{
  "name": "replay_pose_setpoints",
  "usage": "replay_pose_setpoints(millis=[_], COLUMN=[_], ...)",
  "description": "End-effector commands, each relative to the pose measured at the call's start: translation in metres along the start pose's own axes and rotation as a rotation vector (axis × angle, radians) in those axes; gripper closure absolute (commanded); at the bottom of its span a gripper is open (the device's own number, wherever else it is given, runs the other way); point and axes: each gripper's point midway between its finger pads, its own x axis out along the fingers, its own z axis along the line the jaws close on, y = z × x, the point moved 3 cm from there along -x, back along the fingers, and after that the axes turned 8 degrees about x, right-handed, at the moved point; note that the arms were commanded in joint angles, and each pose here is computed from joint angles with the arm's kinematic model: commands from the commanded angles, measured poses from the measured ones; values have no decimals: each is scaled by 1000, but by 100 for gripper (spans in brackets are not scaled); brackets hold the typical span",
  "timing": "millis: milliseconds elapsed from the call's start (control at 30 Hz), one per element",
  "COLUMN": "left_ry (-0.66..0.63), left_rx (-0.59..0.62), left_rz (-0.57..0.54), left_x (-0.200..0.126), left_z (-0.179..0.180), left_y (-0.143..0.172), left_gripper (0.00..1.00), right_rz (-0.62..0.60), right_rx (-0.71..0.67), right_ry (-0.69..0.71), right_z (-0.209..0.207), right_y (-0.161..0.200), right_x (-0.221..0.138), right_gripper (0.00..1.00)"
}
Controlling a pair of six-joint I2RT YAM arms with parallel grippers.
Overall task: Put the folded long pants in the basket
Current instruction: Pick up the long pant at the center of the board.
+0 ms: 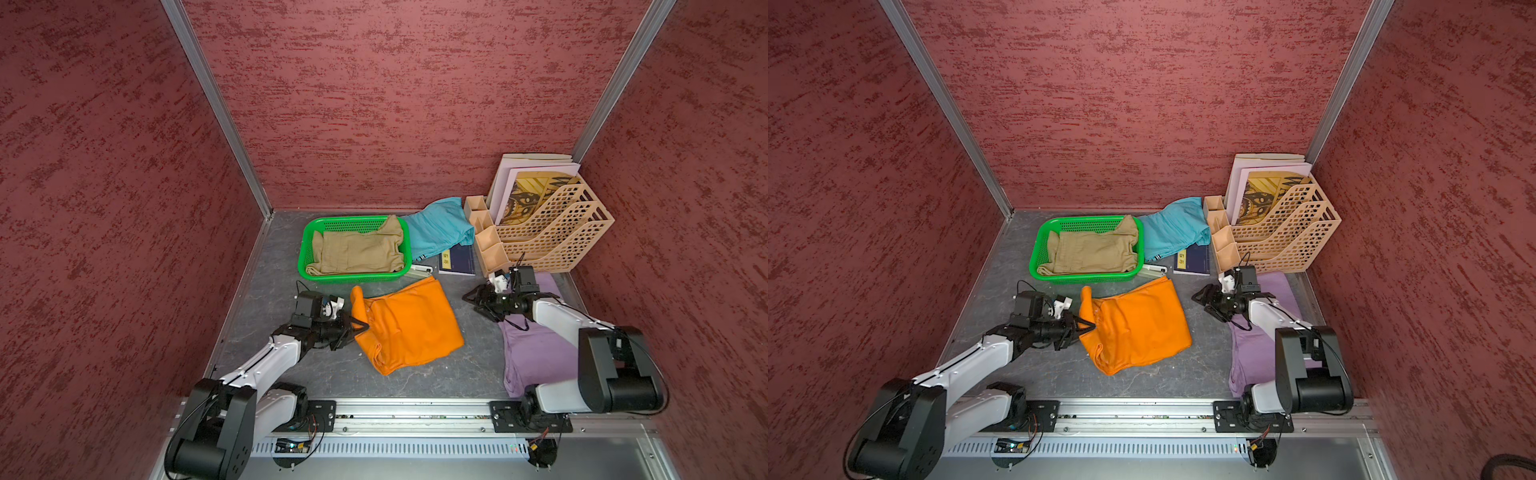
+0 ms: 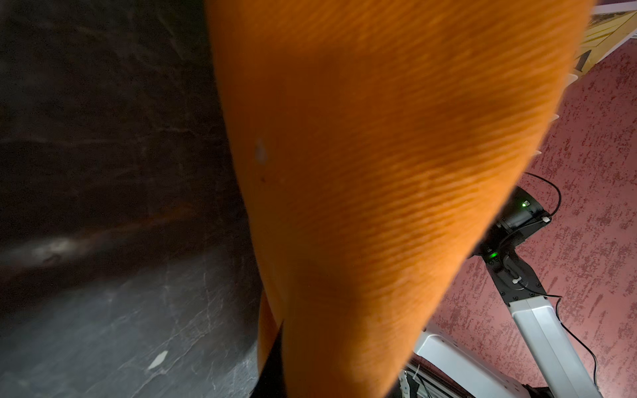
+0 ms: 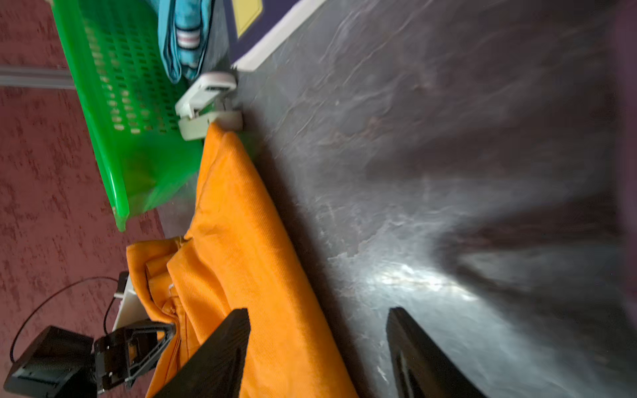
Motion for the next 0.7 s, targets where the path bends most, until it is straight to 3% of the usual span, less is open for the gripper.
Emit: replay_pose_setpoints(millis=[0,167,300,400,533,567,667], left_ry=[51,33,0,-28,-71,-81,-32], left_rx=[75,88,87,91,115,111,127], left_rz=[-28,-19,-9,-10,-53,-67,-74], left_x=[-4,-7,-8,-12,-24,-28,-37], left_z=[-16,-15,-11,-11,-18,-21,-40], left_y=[-6,-4,-2,-1,-3,-4,-5], left_gripper=[100,100,100,100,100,100,100], right_rz=[55,126,204,219,182,166,127], right_rx=[-49,-77,-98,-94,-112,-120,-158], right_ry=[-40,-12,-5,13,22,28,-7], right_z=[9,4,6,3,8,12,36], right_y=[9,19,31,35,34,33,32], right_x=[17,47,71,77,68,62,40], right_gripper=[31,32,39,54,94,100,100])
